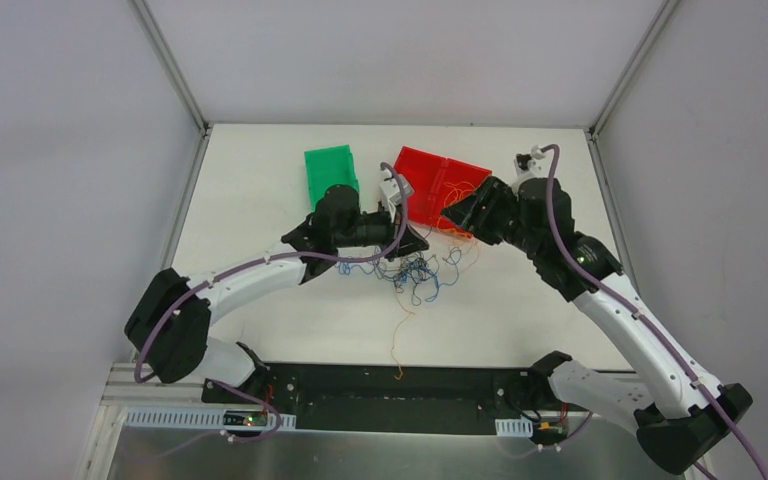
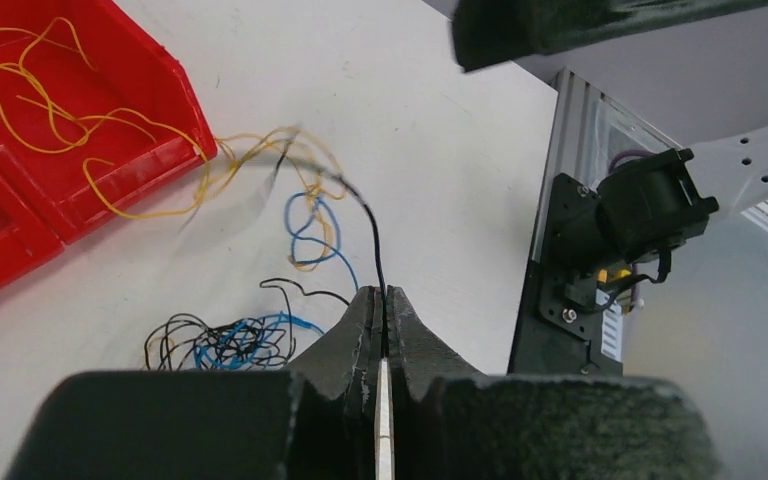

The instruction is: Untangle the cables

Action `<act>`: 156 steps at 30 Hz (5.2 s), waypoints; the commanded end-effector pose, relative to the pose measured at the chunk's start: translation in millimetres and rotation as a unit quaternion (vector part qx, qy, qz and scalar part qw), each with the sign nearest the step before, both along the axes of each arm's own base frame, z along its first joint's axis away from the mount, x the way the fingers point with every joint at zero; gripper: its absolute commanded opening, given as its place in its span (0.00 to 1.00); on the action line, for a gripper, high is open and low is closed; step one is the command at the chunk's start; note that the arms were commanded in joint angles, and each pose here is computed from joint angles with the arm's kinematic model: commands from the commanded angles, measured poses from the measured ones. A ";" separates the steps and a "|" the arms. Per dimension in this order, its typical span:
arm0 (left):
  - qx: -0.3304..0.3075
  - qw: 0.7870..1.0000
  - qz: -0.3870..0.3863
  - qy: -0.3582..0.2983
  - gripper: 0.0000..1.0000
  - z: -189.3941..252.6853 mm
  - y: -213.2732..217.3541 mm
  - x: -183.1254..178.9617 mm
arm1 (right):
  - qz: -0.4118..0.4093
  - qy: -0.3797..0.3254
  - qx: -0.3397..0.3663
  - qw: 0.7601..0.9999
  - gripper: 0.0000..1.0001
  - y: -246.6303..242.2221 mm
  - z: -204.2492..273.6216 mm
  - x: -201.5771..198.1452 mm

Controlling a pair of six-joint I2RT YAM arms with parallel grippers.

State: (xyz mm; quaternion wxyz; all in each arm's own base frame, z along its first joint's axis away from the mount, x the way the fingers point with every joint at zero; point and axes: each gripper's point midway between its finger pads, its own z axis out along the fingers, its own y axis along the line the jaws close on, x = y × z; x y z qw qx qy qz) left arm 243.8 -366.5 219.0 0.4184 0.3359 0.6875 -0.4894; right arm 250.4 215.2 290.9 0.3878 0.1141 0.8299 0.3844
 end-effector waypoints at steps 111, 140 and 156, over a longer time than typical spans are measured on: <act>0.350 0.936 -0.026 0.005 0.64 -153.2 -26.0 11.9 | -0.262 -0.057 -0.083 0.960 0.00 -131.6 -90.7 43.3; 0.101 0.855 0.503 0.074 0.00 -36.3 192.9 61.5 | -0.303 -0.070 -0.107 0.944 0.00 -153.4 -87.2 37.0; 0.114 0.873 0.467 0.079 0.00 -39.1 175.6 63.5 | -0.058 -0.124 -0.041 0.990 0.00 -60.3 13.2 42.9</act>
